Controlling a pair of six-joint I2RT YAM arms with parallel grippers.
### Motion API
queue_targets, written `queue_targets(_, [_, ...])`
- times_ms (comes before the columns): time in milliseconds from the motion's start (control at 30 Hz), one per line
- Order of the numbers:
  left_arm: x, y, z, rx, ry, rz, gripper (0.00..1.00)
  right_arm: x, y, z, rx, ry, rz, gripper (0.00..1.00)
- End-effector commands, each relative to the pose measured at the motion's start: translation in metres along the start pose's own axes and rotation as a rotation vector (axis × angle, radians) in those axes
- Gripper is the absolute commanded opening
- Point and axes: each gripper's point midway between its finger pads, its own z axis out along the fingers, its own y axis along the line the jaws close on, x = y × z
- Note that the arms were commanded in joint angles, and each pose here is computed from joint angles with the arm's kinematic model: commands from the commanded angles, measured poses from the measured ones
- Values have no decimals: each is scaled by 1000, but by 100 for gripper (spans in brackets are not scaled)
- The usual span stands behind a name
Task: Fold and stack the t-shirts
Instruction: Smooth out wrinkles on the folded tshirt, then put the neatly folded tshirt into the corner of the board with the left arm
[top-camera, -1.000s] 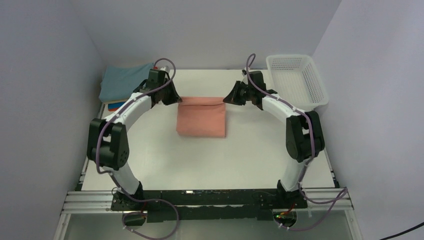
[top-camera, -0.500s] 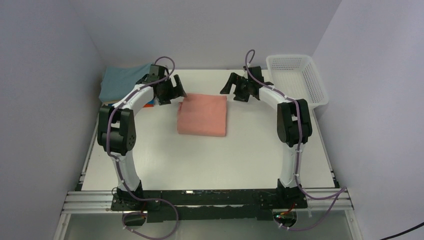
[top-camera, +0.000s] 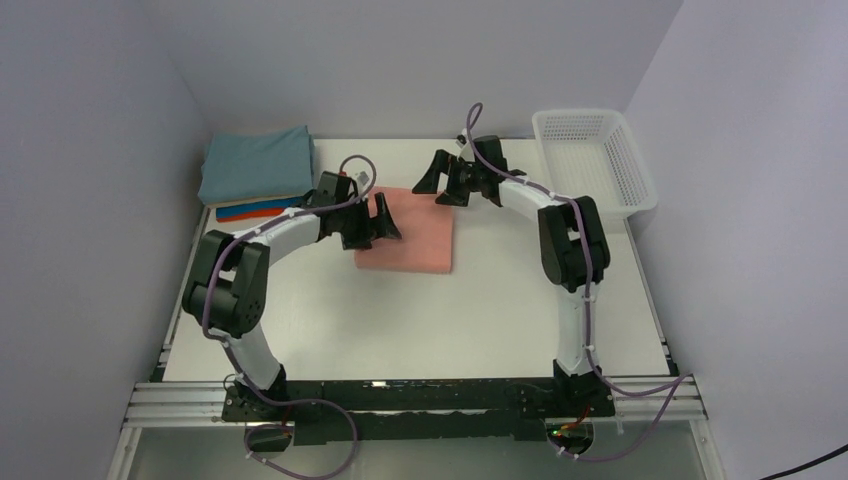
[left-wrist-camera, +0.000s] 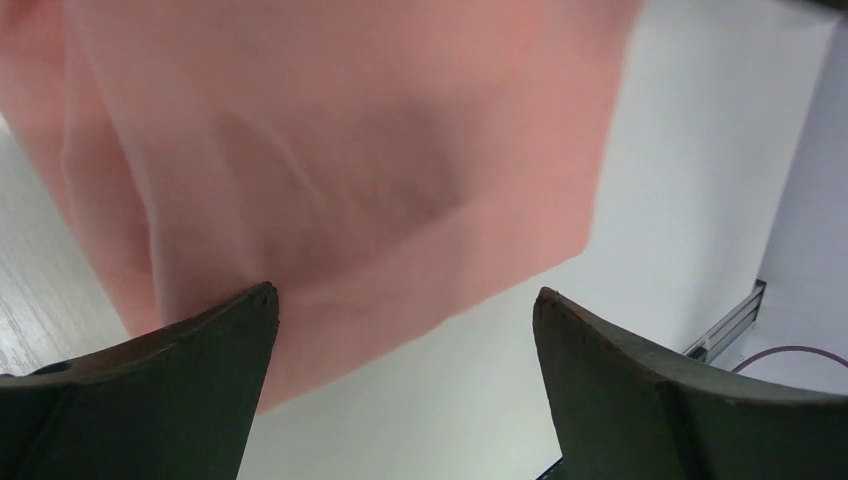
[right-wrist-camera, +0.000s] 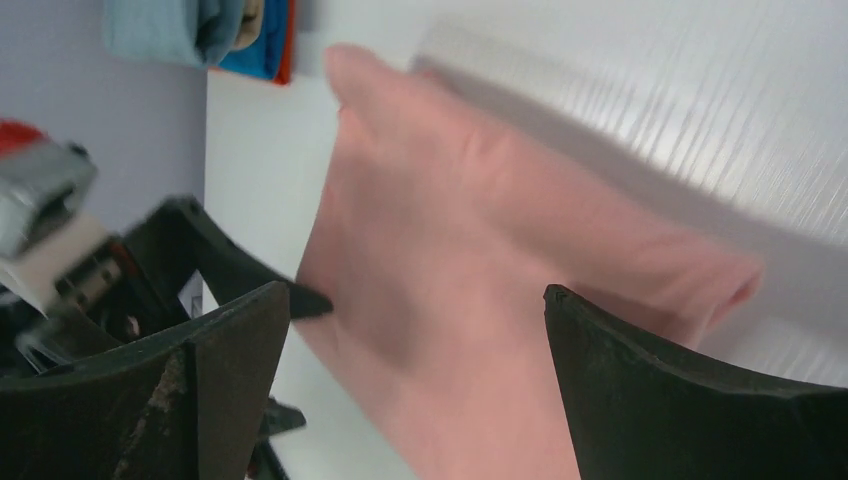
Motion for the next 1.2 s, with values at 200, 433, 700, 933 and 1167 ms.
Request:
queue_targets(200, [64,60,24,-109,123,-86,99,-12,-59,54,71,5,60,100])
queue_targets(433, [9,18,-15,-80,-47,53,99,-53,1,12,29,-68,-90,100])
queue_targets(700, [-53,39,-51,-275,-219,121,99,-36,30,-84,148,-231,-201,100])
queue_targets(933, [-61,64,-12,-289,-95,171,99,10,-17,-147,369,-312,-181,100])
queue_targets(1167, [-58,78,27,-274,-4,164,99,45,-37,-168,441,-273,-174,100])
